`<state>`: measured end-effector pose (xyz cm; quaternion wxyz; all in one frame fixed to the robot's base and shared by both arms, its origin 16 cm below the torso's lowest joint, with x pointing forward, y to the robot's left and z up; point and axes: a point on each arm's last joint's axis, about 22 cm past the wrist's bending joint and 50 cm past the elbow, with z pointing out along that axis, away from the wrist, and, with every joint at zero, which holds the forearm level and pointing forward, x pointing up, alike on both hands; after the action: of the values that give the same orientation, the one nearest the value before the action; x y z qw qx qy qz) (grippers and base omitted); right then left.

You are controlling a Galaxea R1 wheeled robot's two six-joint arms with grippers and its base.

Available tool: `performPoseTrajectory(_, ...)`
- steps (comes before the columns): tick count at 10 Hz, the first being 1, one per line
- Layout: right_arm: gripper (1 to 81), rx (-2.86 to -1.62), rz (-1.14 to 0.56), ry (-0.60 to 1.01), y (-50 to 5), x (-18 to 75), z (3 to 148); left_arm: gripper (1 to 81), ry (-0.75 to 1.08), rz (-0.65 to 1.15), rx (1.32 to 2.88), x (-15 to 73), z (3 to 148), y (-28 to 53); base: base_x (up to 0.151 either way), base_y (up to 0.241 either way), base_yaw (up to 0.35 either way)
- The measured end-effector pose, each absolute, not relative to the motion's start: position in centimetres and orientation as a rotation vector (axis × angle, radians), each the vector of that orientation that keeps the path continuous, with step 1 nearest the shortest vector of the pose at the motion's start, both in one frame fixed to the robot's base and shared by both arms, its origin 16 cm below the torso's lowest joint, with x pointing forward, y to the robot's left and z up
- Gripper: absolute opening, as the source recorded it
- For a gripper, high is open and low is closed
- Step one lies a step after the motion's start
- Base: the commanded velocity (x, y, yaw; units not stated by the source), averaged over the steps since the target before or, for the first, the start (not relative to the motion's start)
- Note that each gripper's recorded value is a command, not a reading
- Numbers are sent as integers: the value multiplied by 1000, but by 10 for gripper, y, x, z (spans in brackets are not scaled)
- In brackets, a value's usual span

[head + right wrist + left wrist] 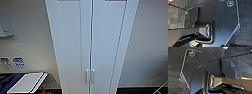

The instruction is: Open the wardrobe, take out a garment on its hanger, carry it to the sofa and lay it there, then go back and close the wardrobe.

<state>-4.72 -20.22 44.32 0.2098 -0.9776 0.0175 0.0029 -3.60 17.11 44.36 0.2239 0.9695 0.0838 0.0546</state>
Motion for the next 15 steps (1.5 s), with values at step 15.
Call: performPoseTrajectory(15,811,-2394,-298,-86,-234,129,638,811,92,336,2381,96,602,229,0,0,0)
